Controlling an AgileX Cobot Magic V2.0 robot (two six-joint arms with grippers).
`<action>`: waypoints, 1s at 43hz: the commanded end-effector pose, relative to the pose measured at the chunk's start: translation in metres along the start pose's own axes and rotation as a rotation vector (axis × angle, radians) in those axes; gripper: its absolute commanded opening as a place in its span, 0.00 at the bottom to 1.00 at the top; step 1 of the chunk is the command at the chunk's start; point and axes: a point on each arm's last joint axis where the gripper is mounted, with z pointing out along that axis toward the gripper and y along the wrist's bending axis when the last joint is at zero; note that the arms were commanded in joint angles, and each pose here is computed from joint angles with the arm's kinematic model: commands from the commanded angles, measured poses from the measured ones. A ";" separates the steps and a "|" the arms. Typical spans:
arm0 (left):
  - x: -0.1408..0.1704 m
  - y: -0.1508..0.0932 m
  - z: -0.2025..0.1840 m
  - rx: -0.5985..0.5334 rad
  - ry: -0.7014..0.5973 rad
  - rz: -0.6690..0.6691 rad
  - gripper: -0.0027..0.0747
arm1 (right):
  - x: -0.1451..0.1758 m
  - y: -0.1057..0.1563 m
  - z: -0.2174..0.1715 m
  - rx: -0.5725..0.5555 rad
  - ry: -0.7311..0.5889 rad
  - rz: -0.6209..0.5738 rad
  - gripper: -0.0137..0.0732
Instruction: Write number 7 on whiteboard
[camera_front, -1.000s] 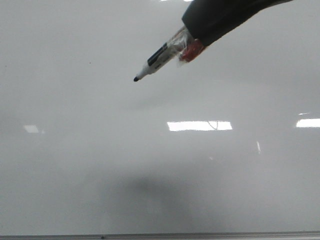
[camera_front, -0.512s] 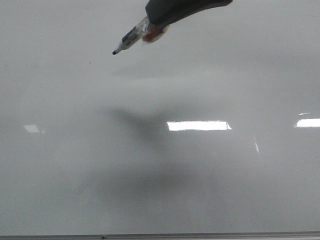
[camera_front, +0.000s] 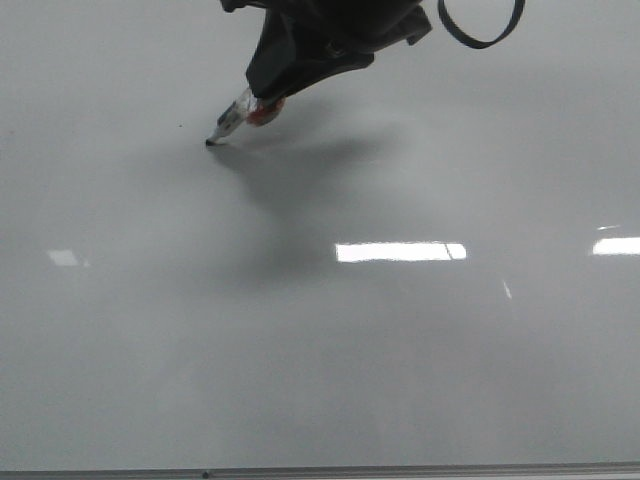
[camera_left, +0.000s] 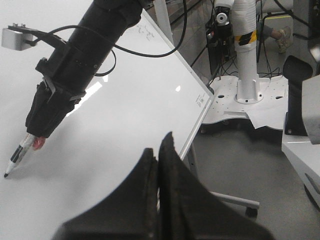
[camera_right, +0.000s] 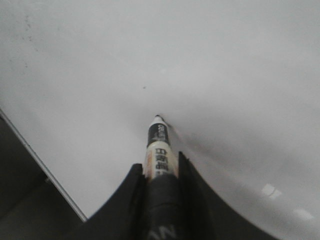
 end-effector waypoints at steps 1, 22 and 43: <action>-0.013 0.005 -0.002 -0.039 -0.083 -0.031 0.01 | -0.026 -0.013 -0.025 0.052 -0.125 0.011 0.09; -0.013 0.005 -0.002 -0.041 -0.085 -0.029 0.01 | 0.010 -0.057 -0.053 0.172 -0.060 0.080 0.09; -0.013 0.005 -0.002 -0.041 -0.085 -0.029 0.01 | 0.052 -0.010 -0.001 0.039 0.113 -0.010 0.09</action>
